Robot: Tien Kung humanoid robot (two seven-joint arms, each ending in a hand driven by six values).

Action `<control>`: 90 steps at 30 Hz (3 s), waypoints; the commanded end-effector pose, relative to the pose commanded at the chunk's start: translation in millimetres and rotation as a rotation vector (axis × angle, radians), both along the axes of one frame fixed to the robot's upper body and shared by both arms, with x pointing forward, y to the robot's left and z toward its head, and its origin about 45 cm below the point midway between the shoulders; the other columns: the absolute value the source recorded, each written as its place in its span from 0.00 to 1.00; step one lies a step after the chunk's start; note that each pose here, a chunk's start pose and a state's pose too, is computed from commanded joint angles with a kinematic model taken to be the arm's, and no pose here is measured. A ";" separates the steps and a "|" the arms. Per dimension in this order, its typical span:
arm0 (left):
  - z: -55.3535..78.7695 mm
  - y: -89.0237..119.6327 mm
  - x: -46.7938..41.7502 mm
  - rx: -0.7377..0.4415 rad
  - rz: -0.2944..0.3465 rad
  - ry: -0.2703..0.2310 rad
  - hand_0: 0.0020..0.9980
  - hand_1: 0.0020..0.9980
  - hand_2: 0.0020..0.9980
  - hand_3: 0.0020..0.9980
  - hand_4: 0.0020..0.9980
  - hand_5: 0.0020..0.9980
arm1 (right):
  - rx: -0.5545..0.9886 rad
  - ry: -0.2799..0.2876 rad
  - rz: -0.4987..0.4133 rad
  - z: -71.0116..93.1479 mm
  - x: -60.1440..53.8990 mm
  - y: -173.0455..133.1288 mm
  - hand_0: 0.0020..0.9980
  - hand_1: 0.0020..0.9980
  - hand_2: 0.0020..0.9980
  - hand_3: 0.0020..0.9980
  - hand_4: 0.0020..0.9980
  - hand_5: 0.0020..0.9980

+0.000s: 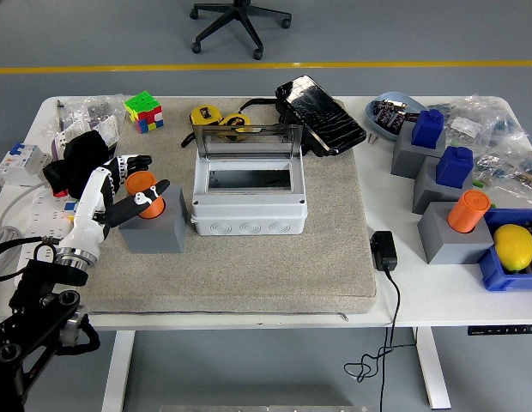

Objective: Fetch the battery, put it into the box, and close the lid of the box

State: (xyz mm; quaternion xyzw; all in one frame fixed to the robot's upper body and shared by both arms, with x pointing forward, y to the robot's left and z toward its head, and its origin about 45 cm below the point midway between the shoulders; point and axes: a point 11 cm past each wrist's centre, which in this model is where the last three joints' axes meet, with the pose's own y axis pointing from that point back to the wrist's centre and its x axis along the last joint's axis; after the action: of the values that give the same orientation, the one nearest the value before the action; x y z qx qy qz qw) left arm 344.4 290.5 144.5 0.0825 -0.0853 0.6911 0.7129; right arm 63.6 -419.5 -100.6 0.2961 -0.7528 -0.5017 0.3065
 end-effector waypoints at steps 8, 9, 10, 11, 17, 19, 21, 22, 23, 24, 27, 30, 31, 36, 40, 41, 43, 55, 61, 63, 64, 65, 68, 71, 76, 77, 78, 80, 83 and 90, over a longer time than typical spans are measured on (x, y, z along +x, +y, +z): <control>-2.5 -5.1 0.6 -0.023 -0.008 0.010 0.70 0.66 0.61 0.57 1.00 0.12 | 0.001 0.002 -0.001 -0.1 -0.5 -0.1 0.58 0.64 0.66 0.54 0.87 0.41; -3.3 -6.1 0.6 -0.031 -0.009 0.013 0.70 0.66 0.61 0.57 1.00 0.12 | 0.001 0.001 -0.001 -0.1 -0.4 -0.1 0.58 0.64 0.66 0.54 0.87 0.41; -4.2 -7.1 0.4 -0.044 -0.010 0.017 0.62 0.61 0.58 0.56 0.99 0.10 | 0.001 0.001 -0.001 0.0 -0.3 -0.1 0.58 0.64 0.66 0.54 0.87 0.41; -5.1 -7.9 0.3 -0.055 -0.011 0.020 0.62 0.61 0.58 0.56 0.99 0.10 | 0.001 0.001 0.000 0.0 -0.3 -0.1 0.58 0.64 0.66 0.54 0.87 0.41; -9.8 -12.2 -0.1 -0.089 -0.018 0.035 0.53 0.54 0.55 0.55 0.94 0.06 | 0.000 0.002 0.001 0.0 -0.3 -0.2 0.58 0.64 0.66 0.54 0.87 0.41; -12.0 -12.5 -0.1 -0.095 -0.016 0.042 0.53 0.54 0.55 0.55 0.94 0.06 | 0.000 0.003 0.001 -0.1 -0.9 -0.1 0.58 0.64 0.66 0.54 0.87 0.41; -12.9 -12.2 0.4 -0.104 -0.011 0.044 0.53 0.54 0.55 0.55 0.94 0.06 | 0.001 0.003 0.002 -0.1 -0.7 0.0 0.58 0.64 0.66 0.54 0.87 0.41; -13.0 -11.9 0.9 -0.109 -0.006 0.043 0.45 0.45 0.51 0.52 0.87 0.00 | 0.001 0.003 0.001 -0.1 -0.6 0.0 0.58 0.64 0.66 0.54 0.87 0.41; -13.1 -11.4 1.5 -0.115 0.000 0.042 0.45 0.45 0.51 0.52 0.87 0.00 | 0.001 0.003 0.001 -0.1 -0.6 0.0 0.58 0.64 0.66 0.54 0.87 0.41; -13.1 -11.0 1.9 -0.118 0.004 0.041 0.45 0.45 0.51 0.52 0.87 0.00 | 0.001 0.004 0.001 -0.1 -0.6 -0.1 0.58 0.64 0.66 0.54 0.87 0.41; -13.2 -10.2 2.8 -0.133 0.013 0.041 0.45 0.45 0.51 0.52 0.87 0.00 | 0.000 0.003 0.000 0.1 -0.3 -0.4 0.58 0.64 0.66 0.54 0.87 0.41; -13.7 -11.4 3.4 -0.146 0.014 0.044 0.37 0.37 0.40 0.42 0.80 0.00 | -0.001 0.003 0.000 0.1 -0.3 -0.5 0.58 0.64 0.66 0.54 0.87 0.41; -13.8 -12.2 3.5 -0.150 0.013 0.045 0.37 0.37 0.40 0.42 0.80 0.00 | 0.000 0.003 0.000 0.0 -0.4 -0.4 0.58 0.64 0.66 0.54 0.87 0.41; -12.6 -16.2 4.6 -0.156 0.005 0.043 0.33 0.34 0.35 0.37 0.76 0.00 | 0.000 0.004 0.002 -0.1 -0.3 0.0 0.58 0.64 0.66 0.54 0.87 0.41; -9.0 -16.9 6.0 -0.156 0.007 0.030 0.29 0.32 0.33 0.35 0.74 0.00 | -0.001 0.005 0.002 0.0 -0.6 -0.5 0.58 0.64 0.66 0.54 0.87 0.41; -8.4 -16.9 6.4 -0.155 0.007 0.028 0.29 0.32 0.33 0.35 0.74 0.00 | -0.001 0.005 0.003 0.1 -0.6 -0.6 0.58 0.64 0.66 0.54 0.87 0.41; -7.2 -17.0 7.4 -0.154 0.007 0.025 0.29 0.32 0.33 0.35 0.74 0.00 | -0.001 0.004 0.003 0.2 -0.3 -0.7 0.58 0.64 0.66 0.54 0.87 0.41; -5.8 -18.3 8.2 -0.154 0.005 0.019 0.24 0.23 0.26 0.25 0.62 0.00 | 0.001 0.004 0.002 -0.1 0.0 0.3 0.58 0.64 0.66 0.54 0.87 0.41; -0.7 -20.3 9.0 -0.159 -0.002 -0.001 0.21 0.16 0.18 0.18 0.45 0.00 | -0.003 0.002 0.003 0.0 0.3 0.1 0.58 0.64 0.66 0.54 0.87 0.41; 2.9 -22.1 9.7 -0.162 -0.008 -0.012 0.21 0.16 0.18 0.18 0.45 0.00 | -0.004 0.001 0.004 0.1 0.8 0.0 0.58 0.64 0.66 0.54 0.87 0.41; 4.4 -23.1 9.9 -0.163 -0.011 -0.016 0.20 0.14 0.17 0.18 0.38 0.00 | -0.004 0.000 0.003 0.1 0.9 0.0 0.58 0.64 0.66 0.54 0.87 0.41; 7.3 -24.9 10.3 -0.162 -0.019 -0.023 0.20 0.14 0.17 0.18 0.38 0.00 | -0.005 0.000 0.003 0.1 0.9 0.1 0.58 0.64 0.66 0.54 0.87 0.41; 15.0 -29.5 11.1 -0.153 -0.038 -0.043 0.20 0.14 0.17 0.18 0.38 0.00 | -0.006 0.000 0.002 0.1 0.8 -0.1 0.58 0.64 0.66 0.54 0.87 0.41; 27.9 -38.7 12.2 -0.124 -0.083 -0.070 0.19 0.15 0.17 0.19 0.41 0.00 | -0.007 -0.001 0.001 0.3 1.1 -0.5 0.58 0.64 0.66 0.54 0.87 0.41; 47.9 -57.7 14.9 -0.007 -0.177 -0.109 0.17 0.13 0.15 0.19 0.65 0.00 | -0.009 -0.003 0.000 0.6 1.6 -1.1 0.58 0.64 0.66 0.54 0.87 0.41; 52.7 -63.0 15.8 0.025 -0.200 -0.115 0.17 0.13 0.15 0.19 0.65 0.00 | -0.009 -0.003 -0.001 0.7 1.8 -1.3 0.58 0.64 0.66 0.54 0.87 0.41; 57.0 -68.1 16.6 0.056 -0.217 -0.122 0.17 0.13 0.15 0.19 0.65 0.00 | -0.010 -0.004 -0.001 0.8 2.0 -1.4 0.58 0.64 0.66 0.54 0.87 0.41; 63.3 -76.6 18.3 0.104 -0.243 -0.133 0.17 0.13 0.15 0.19 0.65 0.00 | -0.010 -0.004 -0.001 0.8 2.0 -1.6 0.58 0.64 0.66 0.54 0.87 0.41; 70.8 -90.6 22.8 0.186 -0.279 -0.152 0.14 0.11 0.13 0.19 0.88 0.00 | -0.011 -0.003 -0.001 1.0 1.6 -2.2 0.58 0.64 0.65 0.54 0.87 0.41; 85.8 -125.7 33.1 0.409 -0.367 -0.237 0.14 0.10 0.12 0.18 0.91 0.02 | -0.015 -0.007 -0.003 2.0 3.8 -4.3 0.58 0.64 0.66 0.54 0.87 0.41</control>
State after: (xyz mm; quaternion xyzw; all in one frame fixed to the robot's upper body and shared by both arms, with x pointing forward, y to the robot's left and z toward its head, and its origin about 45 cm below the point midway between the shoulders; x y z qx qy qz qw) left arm 377.5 164.7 230.2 0.1266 -0.3190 0.5240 0.7795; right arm 67.4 -423.8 -98.5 0.2943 -0.7579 -0.4956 0.3054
